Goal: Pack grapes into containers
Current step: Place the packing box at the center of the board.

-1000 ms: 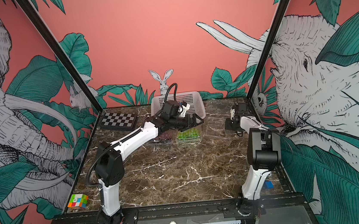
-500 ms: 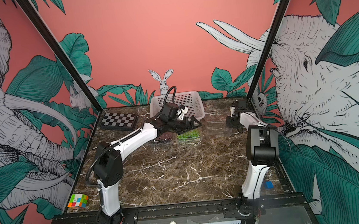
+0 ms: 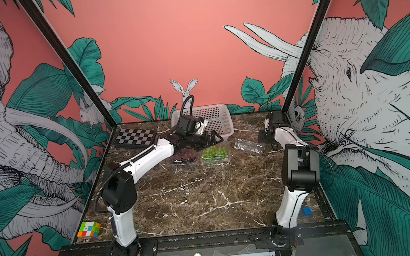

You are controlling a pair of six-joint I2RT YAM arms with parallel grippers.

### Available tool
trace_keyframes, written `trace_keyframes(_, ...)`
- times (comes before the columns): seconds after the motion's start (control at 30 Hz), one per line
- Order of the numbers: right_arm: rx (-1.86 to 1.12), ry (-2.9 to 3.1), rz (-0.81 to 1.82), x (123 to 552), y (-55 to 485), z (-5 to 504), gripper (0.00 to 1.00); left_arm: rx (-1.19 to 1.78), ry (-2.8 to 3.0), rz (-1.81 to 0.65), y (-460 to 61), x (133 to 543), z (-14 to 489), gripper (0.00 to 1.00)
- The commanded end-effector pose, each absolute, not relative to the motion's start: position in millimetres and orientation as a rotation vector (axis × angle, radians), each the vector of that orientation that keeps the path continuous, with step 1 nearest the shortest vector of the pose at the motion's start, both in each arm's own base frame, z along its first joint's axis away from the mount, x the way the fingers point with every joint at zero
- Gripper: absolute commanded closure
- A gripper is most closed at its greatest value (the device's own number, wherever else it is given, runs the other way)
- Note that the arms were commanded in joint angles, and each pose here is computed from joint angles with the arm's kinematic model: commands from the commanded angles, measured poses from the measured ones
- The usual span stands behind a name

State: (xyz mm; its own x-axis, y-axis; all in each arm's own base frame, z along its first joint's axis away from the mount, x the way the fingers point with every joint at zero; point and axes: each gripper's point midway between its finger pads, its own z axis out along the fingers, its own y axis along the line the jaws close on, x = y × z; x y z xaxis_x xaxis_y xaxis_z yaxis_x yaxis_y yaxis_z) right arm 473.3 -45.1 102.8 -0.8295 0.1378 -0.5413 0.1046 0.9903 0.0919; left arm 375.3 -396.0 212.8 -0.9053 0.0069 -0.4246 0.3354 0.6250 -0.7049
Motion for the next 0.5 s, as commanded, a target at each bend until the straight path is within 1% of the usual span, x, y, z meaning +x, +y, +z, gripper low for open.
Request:
trace_keyframes(0.0,0.206,2.431,0.083,484.9,-47.3,152.8,0.33,0.264,2.372,-1.109,-364.4,390.8,255.7,0.01)
trace_keyframes(0.07,0.225,2.393,0.124,486.9,-42.6,165.0,0.26,0.255,2.362,-1.055,-350.2,402.0,258.0,0.01)
trace_keyframes(0.13,0.232,2.352,0.174,489.3,-31.2,176.2,0.15,0.246,2.356,-0.973,-335.0,415.2,257.9,0.01)
trace_keyframes(0.2,0.189,2.325,0.213,493.1,-7.8,187.6,0.05,0.235,2.355,-0.891,-319.7,429.8,254.5,0.01)
trace_keyframes(0.23,0.160,2.323,0.225,494.6,5.2,190.7,0.02,0.230,2.353,-0.858,-313.3,435.9,253.8,0.01)
trace_keyframes(0.37,0.027,2.344,0.255,503.5,60.3,198.3,0.02,0.211,2.361,-0.757,-293.1,458.6,247.3,0.01)
trace_keyframes(0.47,0.004,2.365,0.319,510.4,91.5,200.2,0.02,0.211,2.383,-0.694,-281.5,470.8,238.2,0.01)
